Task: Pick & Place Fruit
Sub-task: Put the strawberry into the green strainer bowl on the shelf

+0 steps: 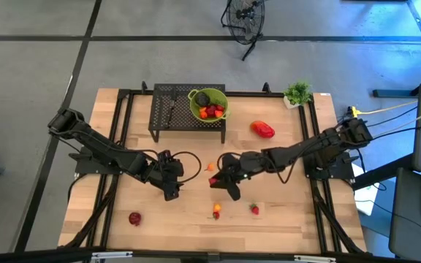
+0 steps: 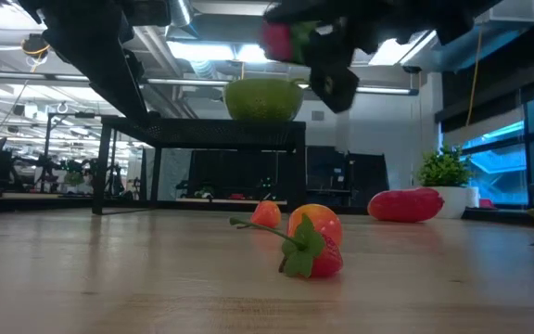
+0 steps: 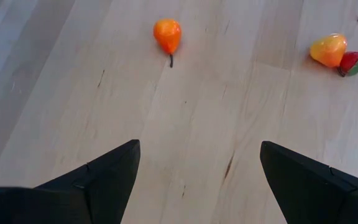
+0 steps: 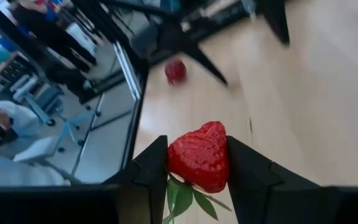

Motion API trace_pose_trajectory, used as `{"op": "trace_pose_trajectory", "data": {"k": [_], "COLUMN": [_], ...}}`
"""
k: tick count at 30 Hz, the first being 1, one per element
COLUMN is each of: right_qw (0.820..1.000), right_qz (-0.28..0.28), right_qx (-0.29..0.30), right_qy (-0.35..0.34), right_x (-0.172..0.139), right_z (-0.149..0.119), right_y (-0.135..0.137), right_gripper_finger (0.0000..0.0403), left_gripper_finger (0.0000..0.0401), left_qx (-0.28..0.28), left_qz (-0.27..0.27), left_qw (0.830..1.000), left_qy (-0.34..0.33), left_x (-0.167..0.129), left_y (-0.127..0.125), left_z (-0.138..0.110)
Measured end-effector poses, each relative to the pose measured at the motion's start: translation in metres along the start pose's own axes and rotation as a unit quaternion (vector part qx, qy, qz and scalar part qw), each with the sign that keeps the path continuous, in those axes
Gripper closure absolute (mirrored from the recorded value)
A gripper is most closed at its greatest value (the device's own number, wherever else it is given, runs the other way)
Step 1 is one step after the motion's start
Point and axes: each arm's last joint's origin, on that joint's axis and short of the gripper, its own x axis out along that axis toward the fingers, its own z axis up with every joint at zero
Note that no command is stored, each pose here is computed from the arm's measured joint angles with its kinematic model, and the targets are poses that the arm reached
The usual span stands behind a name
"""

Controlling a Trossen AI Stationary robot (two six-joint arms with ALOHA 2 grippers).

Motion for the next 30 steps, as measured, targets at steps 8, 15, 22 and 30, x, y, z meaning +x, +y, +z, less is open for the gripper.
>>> {"op": "trace_pose_trajectory", "data": {"k": [8,15,22,30], "right_qw": [0.997,0.990,0.985,0.977], "right_qz": [0.010,0.012,-0.007,-0.077], "right_qx": [-0.035,-0.070,-0.108,-0.166], "right_qy": [-0.062,-0.121,-0.137,-0.113], "right_x": [-0.002,-0.006,-0.008,-0.014], "right_z": [0.018,0.040,0.069,0.108], "right_y": [-0.007,-0.018,-0.018,-0.011], "right_gripper_finger": [0.0254,0.0273,0.0246,0.0274], "left_gripper_finger": [0.0072,0.0072,0.0072,0.0072], "left_qx": [-0.001,-0.001,-0.005,-0.009], "left_qz": [0.000,0.000,0.000,0.000], "left_qw": [1.000,1.000,1.000,1.000], "left_qy": [0.000,-0.001,-0.001,-0.001], "left_x": [0.000,0.000,0.000,0.000], "left_y": [0.000,0.000,0.000,0.000], "left_z": [0.000,0.000,0.000,0.000]}}
